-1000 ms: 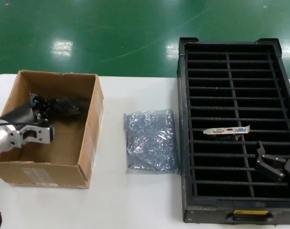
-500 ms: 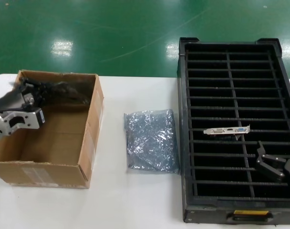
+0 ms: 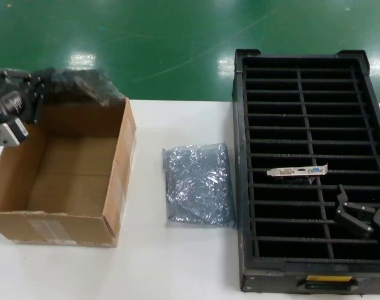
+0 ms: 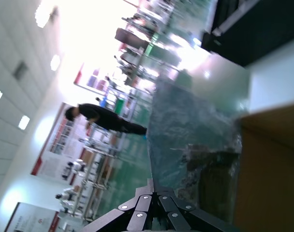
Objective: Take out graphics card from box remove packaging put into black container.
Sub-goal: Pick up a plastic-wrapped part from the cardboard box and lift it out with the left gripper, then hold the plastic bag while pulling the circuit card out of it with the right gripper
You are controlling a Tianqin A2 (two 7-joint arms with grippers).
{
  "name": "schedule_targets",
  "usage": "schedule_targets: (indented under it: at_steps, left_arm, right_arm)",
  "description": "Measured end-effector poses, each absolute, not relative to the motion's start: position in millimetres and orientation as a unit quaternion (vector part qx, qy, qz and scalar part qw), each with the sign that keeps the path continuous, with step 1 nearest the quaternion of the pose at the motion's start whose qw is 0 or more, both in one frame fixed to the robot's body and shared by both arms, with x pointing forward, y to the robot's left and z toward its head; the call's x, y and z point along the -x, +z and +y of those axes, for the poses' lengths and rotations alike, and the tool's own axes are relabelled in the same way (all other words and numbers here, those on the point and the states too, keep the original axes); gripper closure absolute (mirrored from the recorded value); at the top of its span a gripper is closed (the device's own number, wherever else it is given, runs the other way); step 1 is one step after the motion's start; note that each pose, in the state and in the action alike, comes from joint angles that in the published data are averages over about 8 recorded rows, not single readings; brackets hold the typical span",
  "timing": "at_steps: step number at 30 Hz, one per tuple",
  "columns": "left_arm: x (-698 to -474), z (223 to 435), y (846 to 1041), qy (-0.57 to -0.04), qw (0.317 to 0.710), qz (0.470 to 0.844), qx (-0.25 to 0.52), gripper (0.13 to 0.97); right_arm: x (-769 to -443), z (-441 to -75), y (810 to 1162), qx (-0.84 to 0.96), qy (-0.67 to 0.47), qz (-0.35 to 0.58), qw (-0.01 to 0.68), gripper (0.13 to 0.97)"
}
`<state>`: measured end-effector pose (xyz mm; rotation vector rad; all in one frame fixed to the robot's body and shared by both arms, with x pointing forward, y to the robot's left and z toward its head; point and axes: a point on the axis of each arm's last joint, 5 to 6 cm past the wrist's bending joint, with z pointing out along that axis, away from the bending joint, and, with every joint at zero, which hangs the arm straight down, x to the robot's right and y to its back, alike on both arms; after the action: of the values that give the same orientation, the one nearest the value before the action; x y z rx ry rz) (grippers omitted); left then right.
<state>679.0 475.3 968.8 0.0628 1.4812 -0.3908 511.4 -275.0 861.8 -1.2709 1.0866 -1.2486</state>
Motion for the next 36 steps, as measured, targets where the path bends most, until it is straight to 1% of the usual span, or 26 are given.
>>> schedule_targets:
  at_steps: [6,14,20,26,30,36]
  left_arm:
    - [-675,479,980.7,-0.234,0.742,0.628,-0.026,0.959]
    - [-673,477,997.1,-0.304,0.770,0.560,-0.039,0.959]
    - [-672,472,1003.4,-0.342,0.778,0.524,-0.059,0.959]
    - [-672,460,996.2,-0.361,0.774,0.512,-0.094,0.959]
    - [-673,448,985.8,-0.366,0.768,0.513,-0.118,0.959]
    - [-676,428,968.0,-0.370,0.758,0.517,-0.146,0.959]
  right_arm:
    - [-511,-275,862,0.526,-0.517,0.450,0.503,0.130]
    - [-512,-275,863,0.527,-0.518,0.448,0.503,0.130]
    - [-523,-270,881,0.534,-0.529,0.421,0.508,0.130]
    - [-547,-255,917,0.557,-0.541,0.356,0.521,0.130]
    - [-562,-242,939,0.574,-0.537,0.308,0.536,0.130]
    - [-583,-224,962,0.591,-0.518,0.245,0.567,0.130]
